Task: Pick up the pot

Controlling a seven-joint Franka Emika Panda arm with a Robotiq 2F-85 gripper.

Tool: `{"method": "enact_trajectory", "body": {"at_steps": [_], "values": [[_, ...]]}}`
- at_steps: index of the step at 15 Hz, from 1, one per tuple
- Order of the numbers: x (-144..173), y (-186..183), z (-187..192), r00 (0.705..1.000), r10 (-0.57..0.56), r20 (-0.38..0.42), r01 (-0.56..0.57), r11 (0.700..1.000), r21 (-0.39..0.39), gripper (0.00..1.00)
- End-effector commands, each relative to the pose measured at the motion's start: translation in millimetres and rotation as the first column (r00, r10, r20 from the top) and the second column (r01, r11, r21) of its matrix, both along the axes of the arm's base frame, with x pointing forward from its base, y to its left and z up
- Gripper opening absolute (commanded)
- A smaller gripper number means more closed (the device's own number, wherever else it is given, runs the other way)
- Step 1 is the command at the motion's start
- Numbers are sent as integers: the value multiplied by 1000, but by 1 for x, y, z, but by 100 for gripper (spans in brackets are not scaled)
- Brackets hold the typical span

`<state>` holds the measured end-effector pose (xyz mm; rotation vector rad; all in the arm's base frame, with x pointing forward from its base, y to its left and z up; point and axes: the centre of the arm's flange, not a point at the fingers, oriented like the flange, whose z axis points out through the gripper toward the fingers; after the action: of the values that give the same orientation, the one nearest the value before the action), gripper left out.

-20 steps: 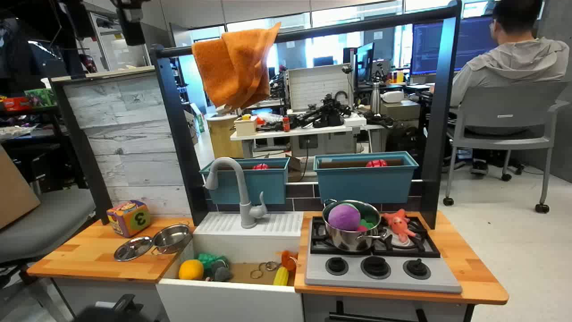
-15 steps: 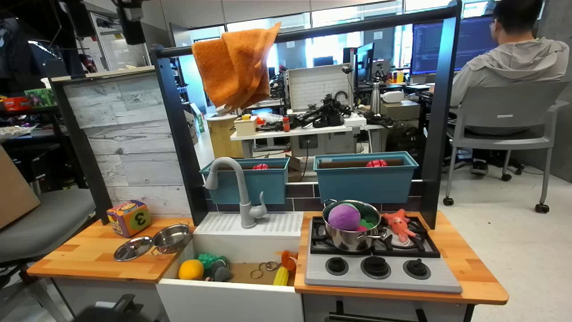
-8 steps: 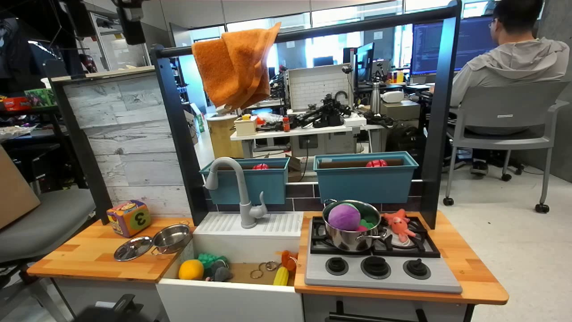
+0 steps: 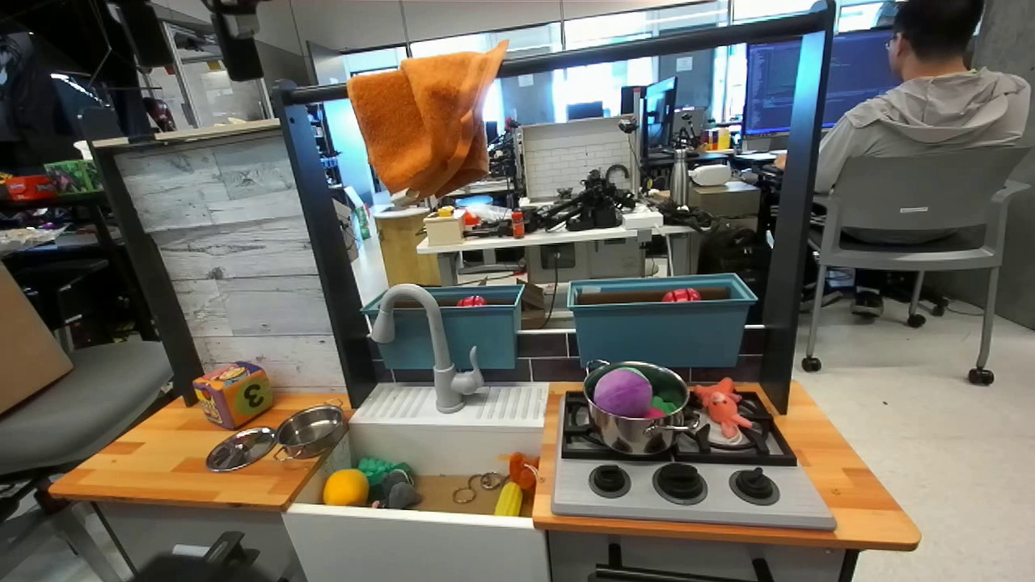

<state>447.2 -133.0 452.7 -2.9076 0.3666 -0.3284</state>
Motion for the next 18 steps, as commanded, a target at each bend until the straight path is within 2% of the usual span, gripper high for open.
{"method": "enact_trajectory", "body": {"at_steps": [1,13,18], "values": [[0,0,0,1000,0,0,0,1000,0,100],[3,-1,-2,1000,-4,-1,4,1000,-2,100],[31,-19,-23,996,-22,-81,23,1000,10,100]]}}
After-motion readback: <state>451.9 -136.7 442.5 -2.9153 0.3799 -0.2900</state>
